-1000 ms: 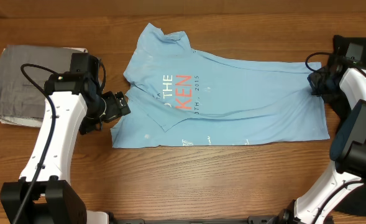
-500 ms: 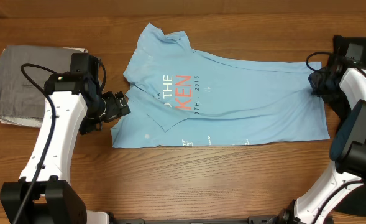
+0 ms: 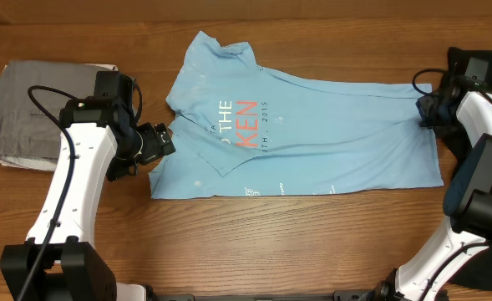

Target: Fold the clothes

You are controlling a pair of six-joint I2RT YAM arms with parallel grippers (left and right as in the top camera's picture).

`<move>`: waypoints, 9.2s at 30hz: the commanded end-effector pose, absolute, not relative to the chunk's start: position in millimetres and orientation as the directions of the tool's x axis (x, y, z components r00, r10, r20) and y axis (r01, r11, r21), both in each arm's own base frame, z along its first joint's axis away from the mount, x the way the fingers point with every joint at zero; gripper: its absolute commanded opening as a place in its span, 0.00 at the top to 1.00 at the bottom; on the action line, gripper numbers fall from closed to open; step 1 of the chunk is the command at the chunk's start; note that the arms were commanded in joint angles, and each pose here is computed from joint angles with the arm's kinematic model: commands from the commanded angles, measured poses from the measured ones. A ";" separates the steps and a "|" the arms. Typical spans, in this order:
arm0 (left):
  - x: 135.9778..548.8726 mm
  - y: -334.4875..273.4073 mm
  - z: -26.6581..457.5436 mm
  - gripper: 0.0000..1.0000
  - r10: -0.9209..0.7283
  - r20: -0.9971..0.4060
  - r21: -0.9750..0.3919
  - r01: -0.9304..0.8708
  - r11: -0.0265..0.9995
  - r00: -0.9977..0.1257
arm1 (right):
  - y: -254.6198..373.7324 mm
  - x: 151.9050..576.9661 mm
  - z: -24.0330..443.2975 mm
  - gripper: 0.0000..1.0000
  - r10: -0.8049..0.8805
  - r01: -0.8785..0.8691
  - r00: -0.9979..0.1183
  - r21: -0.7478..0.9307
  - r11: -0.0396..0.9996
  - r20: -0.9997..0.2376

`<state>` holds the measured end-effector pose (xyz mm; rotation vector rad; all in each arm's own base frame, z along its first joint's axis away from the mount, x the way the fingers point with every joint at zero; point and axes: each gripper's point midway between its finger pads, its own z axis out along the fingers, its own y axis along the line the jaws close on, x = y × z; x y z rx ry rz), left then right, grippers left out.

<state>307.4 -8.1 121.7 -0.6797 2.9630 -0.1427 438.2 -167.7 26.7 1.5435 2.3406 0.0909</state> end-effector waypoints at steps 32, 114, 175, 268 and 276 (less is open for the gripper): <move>306.6 -7.7 125.7 0.00 -0.437 -0.087 -0.115 -0.427 0.897 -0.895 | -178.8 460.7 111.7 0.25 0.799 0.743 -0.483 0.315 0.591 -0.358; 339.6 84.6 136.5 0.00 -0.731 -0.194 -0.271 -0.680 0.681 -0.654 | 333.9 313.6 30.3 0.55 -0.541 -0.698 -0.608 0.065 0.714 -0.580; 339.7 84.3 136.5 0.00 -0.730 -0.194 -0.271 -0.680 0.681 -0.655 | 313.7 417.2 29.9 0.80 -0.368 -0.539 -0.563 -0.009 0.842 -0.740; 321.2 -58.7 15.2 0.96 -0.375 -0.083 -0.089 -0.368 0.926 -0.923 | -80.1 402.7 160.4 0.00 0.620 0.510 -0.676 0.355 0.784 -0.399; 289.7 -42.6 -38.6 0.96 -0.386 0.088 0.066 -0.382 0.922 -0.918 | -80.1 402.7 160.4 0.00 0.620 0.510 -0.676 0.355 0.784 -0.399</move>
